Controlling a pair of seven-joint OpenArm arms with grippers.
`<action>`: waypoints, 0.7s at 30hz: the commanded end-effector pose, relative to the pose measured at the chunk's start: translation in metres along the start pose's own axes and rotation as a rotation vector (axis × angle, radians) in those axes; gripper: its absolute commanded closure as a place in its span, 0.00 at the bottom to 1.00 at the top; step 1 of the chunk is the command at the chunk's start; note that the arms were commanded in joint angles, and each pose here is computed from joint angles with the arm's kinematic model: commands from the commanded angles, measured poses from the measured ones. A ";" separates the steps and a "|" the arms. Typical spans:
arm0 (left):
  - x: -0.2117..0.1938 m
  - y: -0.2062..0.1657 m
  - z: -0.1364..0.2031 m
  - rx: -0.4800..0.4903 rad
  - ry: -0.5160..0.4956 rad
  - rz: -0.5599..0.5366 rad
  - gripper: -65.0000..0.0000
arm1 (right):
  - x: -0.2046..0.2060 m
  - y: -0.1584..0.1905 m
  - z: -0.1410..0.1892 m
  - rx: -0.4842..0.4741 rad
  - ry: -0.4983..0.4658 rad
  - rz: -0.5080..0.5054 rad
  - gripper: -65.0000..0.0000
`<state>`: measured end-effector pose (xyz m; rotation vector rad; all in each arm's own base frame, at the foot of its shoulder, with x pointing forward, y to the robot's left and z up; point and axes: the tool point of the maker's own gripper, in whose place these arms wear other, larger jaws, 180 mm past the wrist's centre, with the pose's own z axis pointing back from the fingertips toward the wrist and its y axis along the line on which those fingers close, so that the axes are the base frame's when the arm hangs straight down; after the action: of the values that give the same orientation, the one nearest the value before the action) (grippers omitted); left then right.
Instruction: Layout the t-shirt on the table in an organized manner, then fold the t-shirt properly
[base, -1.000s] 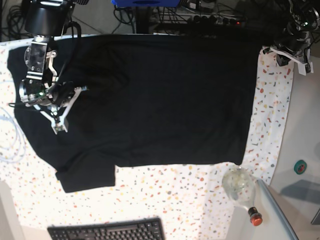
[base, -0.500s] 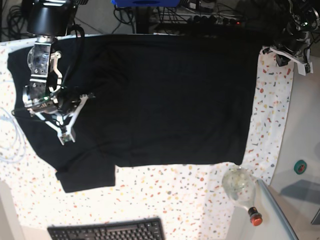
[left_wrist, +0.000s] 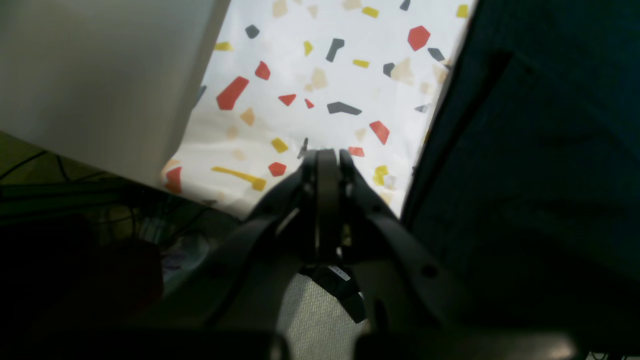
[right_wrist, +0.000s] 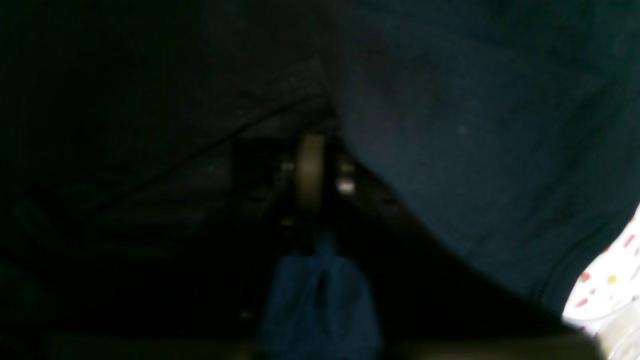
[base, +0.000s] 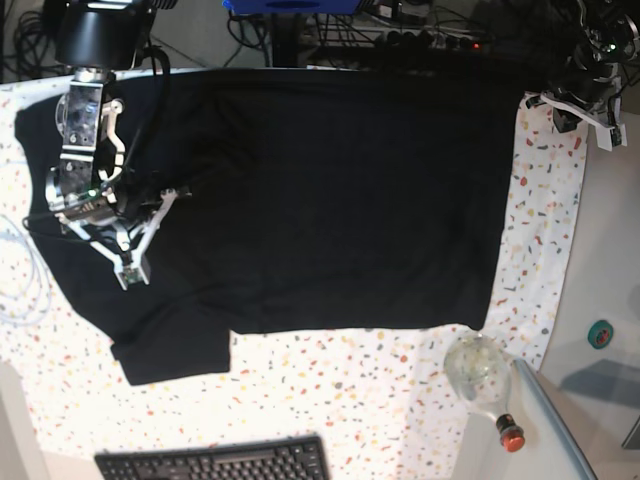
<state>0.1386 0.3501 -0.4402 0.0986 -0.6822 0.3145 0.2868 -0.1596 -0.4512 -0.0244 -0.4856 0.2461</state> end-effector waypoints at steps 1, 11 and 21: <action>0.012 0.004 0.003 0.003 -0.036 -0.010 1.00 | 0.017 -0.015 0.012 -0.041 -0.070 -0.017 0.75; 0.016 -0.012 -0.002 -0.022 -0.055 0.007 1.00 | -0.054 -0.097 0.062 -0.267 -0.067 -0.230 0.90; 0.003 -0.027 -0.039 -0.061 -0.011 0.128 1.00 | -0.140 -0.105 0.028 -0.232 0.107 -0.354 1.00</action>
<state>0.1639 0.3244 -0.4790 -0.0134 -0.6634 0.4221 0.1709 -0.2901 -0.4898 -0.1597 -0.3719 -0.1591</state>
